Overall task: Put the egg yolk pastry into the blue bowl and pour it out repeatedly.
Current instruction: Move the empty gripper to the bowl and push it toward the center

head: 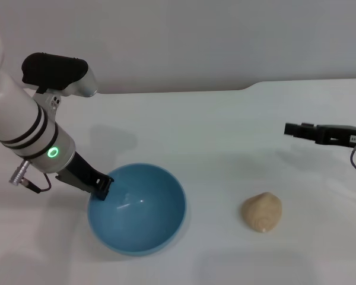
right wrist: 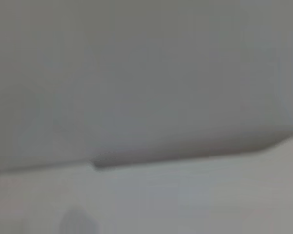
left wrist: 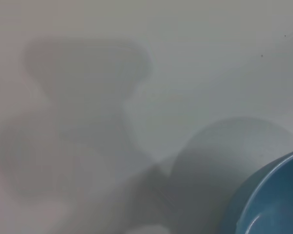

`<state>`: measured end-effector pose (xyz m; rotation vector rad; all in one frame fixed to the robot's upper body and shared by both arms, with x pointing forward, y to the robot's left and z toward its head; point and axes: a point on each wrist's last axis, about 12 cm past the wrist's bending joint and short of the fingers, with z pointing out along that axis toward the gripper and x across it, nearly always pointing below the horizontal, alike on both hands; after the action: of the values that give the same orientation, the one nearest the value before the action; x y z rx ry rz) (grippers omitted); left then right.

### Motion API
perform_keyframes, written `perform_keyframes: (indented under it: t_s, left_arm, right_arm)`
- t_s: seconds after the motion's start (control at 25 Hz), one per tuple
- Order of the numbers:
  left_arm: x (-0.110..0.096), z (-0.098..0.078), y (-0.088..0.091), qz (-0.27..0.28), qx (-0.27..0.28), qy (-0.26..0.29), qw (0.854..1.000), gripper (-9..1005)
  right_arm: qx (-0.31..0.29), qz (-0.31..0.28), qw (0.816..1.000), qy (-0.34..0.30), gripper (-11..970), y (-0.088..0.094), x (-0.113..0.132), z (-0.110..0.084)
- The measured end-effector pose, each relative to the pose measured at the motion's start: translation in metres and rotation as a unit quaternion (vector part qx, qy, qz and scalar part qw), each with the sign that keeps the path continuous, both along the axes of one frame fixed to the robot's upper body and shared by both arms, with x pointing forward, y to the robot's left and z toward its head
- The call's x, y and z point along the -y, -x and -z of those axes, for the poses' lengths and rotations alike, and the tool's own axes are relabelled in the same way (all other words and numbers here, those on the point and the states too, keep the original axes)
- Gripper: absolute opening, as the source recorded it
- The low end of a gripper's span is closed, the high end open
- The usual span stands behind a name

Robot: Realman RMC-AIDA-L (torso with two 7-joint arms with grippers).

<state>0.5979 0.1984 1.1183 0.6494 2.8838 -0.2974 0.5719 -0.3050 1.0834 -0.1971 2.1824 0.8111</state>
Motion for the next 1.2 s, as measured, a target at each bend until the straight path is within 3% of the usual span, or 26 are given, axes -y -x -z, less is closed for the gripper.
perform_keyframes:
  t_s: [0.24, 0.56, 0.88, 1.2]
  left_arm:
    - [0.001, 0.000, 0.000, 0.003, 0.001, 0.000, 1.000, -1]
    - [0.001, 0.000, 0.000, 0.005, 0.001, 0.000, 1.000, -1]
    - [0.004, -0.003, -0.001, 0.008, 0.006, 0.000, 1.000, -2]
    - [0.005, -0.004, -0.002, 0.013, 0.007, -0.002, 1.000, -2]
  right_arm:
    - [-0.073, -0.055, 0.995, 0.036, 496, -0.002, -0.014, -0.032]
    - [-0.135, -0.099, 0.980, 0.104, 496, -0.001, -0.028, -0.051]
    - [-0.164, -0.145, 0.965, 0.147, 495, 0.004, -0.040, -0.045]
    - [-0.199, -0.185, 0.935, 0.227, 495, 0.003, -0.056, -0.030]
